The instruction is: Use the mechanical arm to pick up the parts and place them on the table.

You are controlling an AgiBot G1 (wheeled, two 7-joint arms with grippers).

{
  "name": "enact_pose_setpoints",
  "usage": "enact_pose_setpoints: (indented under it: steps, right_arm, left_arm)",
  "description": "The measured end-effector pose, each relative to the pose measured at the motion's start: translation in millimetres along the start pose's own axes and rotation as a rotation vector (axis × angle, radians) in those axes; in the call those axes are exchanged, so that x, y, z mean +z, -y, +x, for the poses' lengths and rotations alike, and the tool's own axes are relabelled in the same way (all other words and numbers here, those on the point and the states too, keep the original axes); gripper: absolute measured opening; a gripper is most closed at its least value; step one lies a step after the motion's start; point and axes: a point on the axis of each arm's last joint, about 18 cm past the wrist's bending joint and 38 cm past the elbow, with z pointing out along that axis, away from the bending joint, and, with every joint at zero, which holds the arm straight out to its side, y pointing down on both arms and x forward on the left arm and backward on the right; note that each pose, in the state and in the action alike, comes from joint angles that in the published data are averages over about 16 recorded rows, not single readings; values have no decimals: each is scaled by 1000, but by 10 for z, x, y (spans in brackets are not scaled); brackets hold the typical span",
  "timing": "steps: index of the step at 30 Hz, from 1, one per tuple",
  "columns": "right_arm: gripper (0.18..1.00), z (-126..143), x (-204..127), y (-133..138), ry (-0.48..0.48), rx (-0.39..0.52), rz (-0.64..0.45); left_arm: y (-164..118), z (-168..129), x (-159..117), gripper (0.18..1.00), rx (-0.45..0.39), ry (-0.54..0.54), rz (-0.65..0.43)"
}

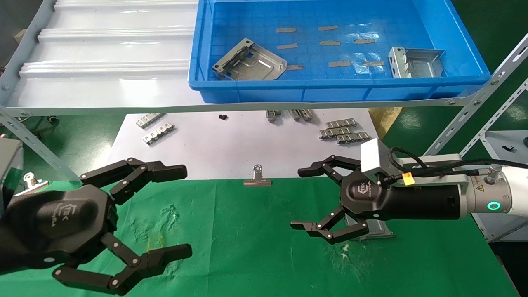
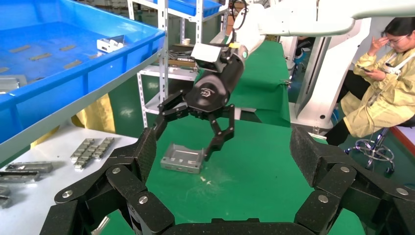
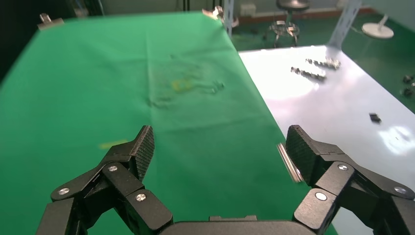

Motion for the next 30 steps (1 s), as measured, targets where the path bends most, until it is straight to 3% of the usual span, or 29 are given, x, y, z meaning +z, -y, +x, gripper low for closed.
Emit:
enact_pose_setpoints:
  steps: [16,30]
  right_arm:
    - [1000,-417,-132,269,21,78,195]
    - [1000,-803,-442,584,23,83,272]
  left_arm:
    - [0,0,0,1001,0,0,0]
    - [0,0,0,1001,0,0,0]
